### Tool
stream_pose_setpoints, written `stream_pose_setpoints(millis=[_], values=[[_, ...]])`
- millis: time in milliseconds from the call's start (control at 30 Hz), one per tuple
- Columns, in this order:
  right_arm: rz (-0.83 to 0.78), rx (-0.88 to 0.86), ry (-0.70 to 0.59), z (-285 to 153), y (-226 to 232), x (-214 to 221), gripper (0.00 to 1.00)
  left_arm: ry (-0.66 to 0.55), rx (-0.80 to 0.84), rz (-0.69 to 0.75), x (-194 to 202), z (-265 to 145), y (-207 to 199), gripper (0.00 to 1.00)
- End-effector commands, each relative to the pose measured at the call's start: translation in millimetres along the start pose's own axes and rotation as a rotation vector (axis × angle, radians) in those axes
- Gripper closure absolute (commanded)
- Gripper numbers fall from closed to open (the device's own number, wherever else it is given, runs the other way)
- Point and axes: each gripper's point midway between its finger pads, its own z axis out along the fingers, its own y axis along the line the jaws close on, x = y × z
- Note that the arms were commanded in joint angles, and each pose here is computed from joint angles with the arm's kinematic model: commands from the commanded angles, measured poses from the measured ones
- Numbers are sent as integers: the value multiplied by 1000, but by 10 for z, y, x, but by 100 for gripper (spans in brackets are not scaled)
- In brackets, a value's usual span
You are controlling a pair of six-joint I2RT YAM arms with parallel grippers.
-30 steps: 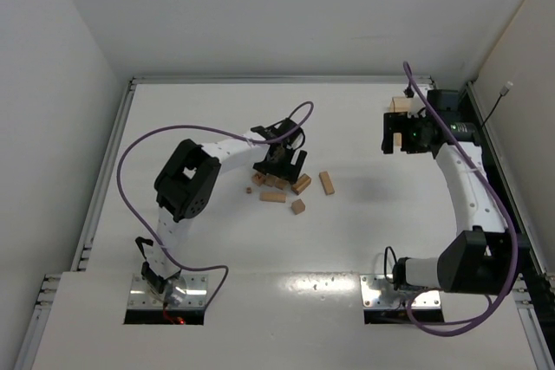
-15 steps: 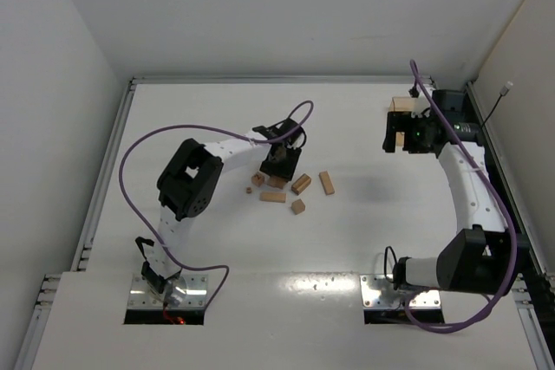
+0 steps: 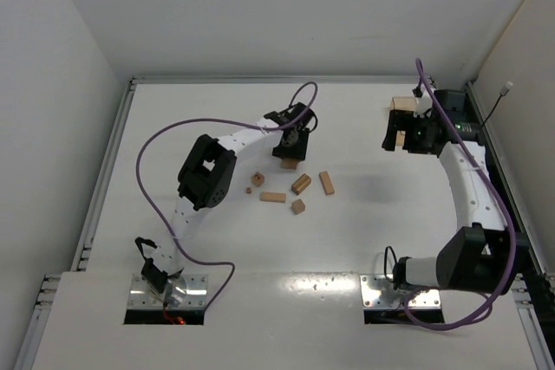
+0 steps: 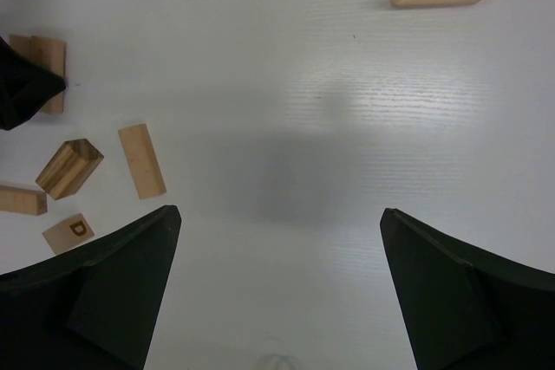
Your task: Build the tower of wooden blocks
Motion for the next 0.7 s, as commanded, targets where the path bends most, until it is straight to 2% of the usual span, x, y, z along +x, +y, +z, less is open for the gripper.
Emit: stream_pose_setpoints(millis=[0, 233, 467, 600, 633, 667], values=[[66, -20, -2, 59, 16, -26, 3, -54, -45, -129, -301, 17, 190, 100], [86, -39, -1, 87, 50, -35, 3, -67, -75, -177, -427, 202, 394, 100], [88, -60, 8, 111, 83, -21, 4, -110, -14, -197, -698, 380, 409, 100], [90, -69, 17, 135, 95, -7, 4, -88, -6, -191, -641, 526, 435, 100], [90, -69, 17, 135, 95, -7, 4, -88, -7, -179, -640, 526, 439, 94], [88, -69, 8, 139, 93, -29, 4, -81, -15, -186, -621, 548, 500, 70]])
